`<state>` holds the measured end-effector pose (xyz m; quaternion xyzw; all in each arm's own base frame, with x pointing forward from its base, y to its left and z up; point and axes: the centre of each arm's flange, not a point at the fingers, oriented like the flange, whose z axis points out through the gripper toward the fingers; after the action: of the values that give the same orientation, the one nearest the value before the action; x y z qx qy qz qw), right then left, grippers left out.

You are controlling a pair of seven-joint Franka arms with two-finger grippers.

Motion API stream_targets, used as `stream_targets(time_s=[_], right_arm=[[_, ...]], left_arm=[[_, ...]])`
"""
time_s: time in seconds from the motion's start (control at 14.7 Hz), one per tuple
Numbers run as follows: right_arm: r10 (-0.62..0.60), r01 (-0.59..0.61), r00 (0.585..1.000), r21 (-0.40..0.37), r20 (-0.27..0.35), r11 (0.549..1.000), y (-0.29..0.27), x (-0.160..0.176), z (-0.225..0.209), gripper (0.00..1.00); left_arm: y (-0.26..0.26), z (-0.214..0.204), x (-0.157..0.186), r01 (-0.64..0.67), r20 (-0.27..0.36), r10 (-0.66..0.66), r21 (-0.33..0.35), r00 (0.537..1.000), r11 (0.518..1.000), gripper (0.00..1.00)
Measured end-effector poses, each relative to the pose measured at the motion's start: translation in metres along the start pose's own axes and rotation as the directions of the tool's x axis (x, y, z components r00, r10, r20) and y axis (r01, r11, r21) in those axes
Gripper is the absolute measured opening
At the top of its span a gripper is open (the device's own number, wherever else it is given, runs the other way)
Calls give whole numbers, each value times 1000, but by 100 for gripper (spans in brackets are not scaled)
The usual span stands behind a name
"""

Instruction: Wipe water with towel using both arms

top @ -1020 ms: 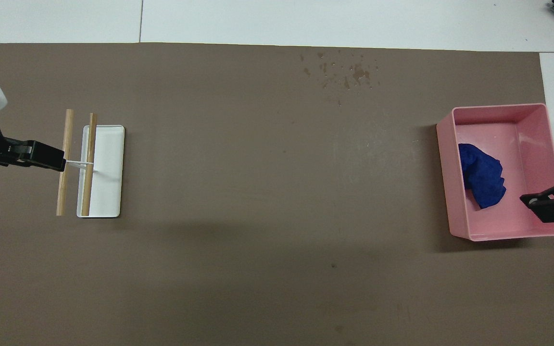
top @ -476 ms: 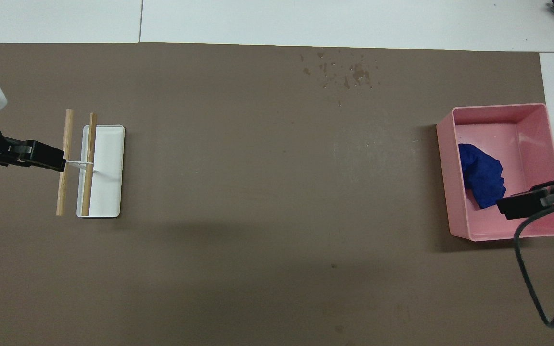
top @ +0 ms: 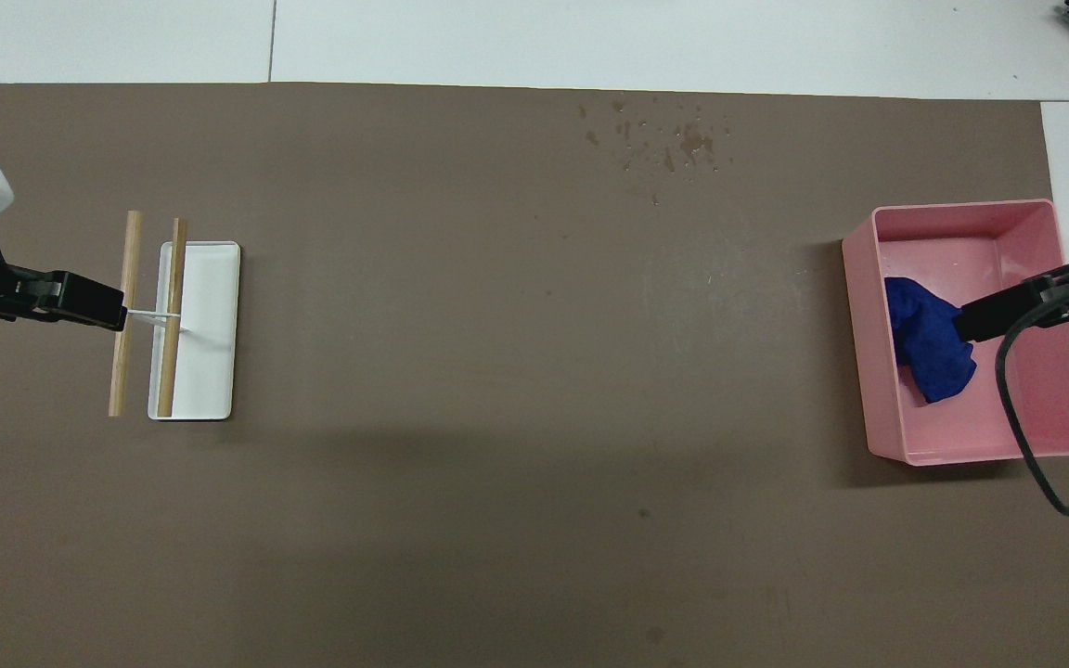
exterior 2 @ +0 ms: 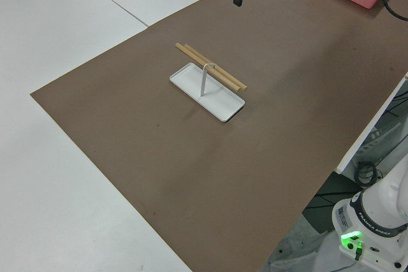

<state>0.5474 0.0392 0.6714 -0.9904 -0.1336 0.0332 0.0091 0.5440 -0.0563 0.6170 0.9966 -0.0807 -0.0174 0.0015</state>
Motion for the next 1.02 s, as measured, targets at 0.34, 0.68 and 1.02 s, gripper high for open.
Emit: stream_targets(time_s=[0.34, 0.68, 1.02], right_arm=[[-2, 2, 1000, -8, -10, 1000, -6, 1, 7, 100], [6, -6, 1000, -9, -6, 1000, -2, -2, 7, 100], [14, -14, 999, -4, 38, 1000, -1, -12, 8, 100]], left_arm=[[0, 0, 0, 0, 0, 0, 0, 1000, 1000, 100], [0, 0, 0, 0, 0, 0, 0, 1000, 1000, 100], [0, 0, 0, 0, 0, 0, 0, 1000, 1000, 100]])
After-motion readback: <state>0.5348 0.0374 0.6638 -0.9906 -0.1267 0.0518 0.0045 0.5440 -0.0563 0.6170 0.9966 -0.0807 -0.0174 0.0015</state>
